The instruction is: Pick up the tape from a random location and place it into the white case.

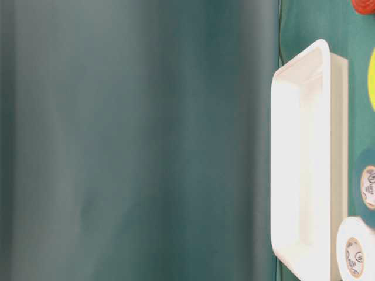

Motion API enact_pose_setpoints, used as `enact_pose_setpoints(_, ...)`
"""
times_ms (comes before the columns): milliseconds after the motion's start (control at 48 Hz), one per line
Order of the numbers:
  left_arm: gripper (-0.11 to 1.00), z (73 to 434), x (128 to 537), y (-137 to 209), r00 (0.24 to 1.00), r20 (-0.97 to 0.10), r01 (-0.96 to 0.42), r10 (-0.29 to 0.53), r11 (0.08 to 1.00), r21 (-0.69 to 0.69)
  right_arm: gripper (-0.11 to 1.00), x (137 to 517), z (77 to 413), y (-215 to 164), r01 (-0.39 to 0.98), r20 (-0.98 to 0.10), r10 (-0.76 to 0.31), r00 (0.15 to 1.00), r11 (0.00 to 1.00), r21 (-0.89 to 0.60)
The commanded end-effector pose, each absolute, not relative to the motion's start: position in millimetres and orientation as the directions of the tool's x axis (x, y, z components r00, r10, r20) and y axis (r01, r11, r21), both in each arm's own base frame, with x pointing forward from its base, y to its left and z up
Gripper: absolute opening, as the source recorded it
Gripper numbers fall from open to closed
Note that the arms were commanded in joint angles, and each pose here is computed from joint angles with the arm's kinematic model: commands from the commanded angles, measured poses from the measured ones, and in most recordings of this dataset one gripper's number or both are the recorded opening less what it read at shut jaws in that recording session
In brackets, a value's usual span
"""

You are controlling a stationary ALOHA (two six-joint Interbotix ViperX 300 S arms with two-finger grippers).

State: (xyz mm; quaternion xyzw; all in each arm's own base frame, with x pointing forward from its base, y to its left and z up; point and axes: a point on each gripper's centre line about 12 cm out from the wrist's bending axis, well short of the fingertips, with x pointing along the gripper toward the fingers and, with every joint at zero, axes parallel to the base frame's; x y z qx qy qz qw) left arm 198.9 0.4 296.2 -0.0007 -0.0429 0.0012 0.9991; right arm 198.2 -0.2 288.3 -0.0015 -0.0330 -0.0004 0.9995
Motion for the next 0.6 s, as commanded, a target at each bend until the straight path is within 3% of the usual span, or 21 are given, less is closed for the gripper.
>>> enact_pose_setpoints(0,0.01,301.2,200.9,0.3,0.997,0.081,-0.001,0.003,1.000,-0.020,0.00,201.5,300.9,-0.4,0.002,0.095,-0.002,0.995,1.000,0.006)
enact_pose_setpoints(167,0.02,302.4,200.9,0.3,0.998,0.070,-0.001,0.003,1.000,-0.021,0.00,205.2,301.0,-0.7,0.003,0.038,-0.004,0.999,1.000,0.021)
enact_pose_setpoints(583,0.02,299.9,201.0,0.3,0.999,0.049,-0.001,0.002,1.000,-0.020,0.00,205.9,300.7,-0.3,0.001,0.031,-0.002,1.000,1.000,0.017)
